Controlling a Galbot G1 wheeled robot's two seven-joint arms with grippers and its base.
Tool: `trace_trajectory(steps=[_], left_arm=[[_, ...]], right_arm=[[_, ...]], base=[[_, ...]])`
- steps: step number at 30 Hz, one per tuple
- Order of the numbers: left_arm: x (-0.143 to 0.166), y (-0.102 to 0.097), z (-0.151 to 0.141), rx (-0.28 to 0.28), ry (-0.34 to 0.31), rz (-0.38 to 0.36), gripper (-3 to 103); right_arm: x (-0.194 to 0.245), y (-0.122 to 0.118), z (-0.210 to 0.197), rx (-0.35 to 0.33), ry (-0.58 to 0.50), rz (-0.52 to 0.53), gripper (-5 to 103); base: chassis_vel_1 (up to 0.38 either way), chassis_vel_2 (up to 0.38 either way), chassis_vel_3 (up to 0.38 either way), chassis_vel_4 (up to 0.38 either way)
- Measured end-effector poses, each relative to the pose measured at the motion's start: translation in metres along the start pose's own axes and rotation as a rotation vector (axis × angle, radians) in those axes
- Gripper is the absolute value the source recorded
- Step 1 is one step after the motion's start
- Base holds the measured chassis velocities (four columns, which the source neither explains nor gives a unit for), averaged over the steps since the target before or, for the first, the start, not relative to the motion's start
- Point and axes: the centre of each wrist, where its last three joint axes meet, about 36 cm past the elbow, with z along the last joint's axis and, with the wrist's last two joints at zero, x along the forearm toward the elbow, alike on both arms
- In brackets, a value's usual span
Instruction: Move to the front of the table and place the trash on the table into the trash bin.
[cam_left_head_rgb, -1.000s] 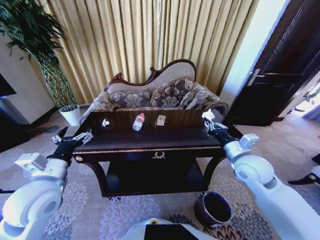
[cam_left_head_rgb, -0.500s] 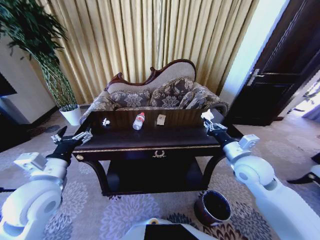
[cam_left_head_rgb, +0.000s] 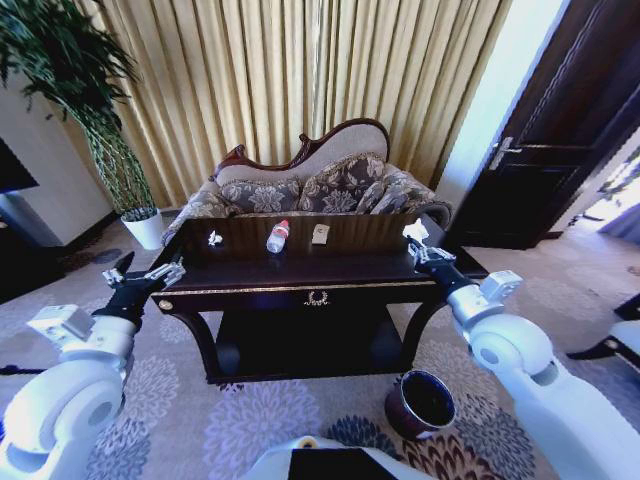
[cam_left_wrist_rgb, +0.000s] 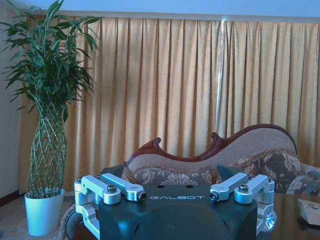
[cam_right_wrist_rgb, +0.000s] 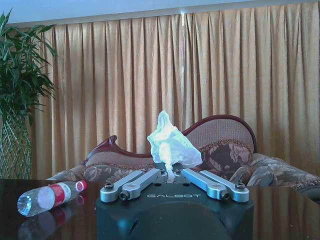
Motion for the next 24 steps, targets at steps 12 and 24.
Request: trace_trajectory(steps=[12,24], left_arm=[[0.0004,0.0009,-0.0001,-0.002,-0.001,-0.004,100],[0.0007,0.001,0.0003,0.001,-0.001,-0.006,100]], right_arm=[[0.0022,0.0008,-0.0011,-0.004,-0.002,0.0,0],[0.0,-0.0031,0.0014,0.0,0.002,0.01,0]], base=[[0.09,-0.093,-0.096,0.084],[0.097,-0.098,-0.104,0.111]])
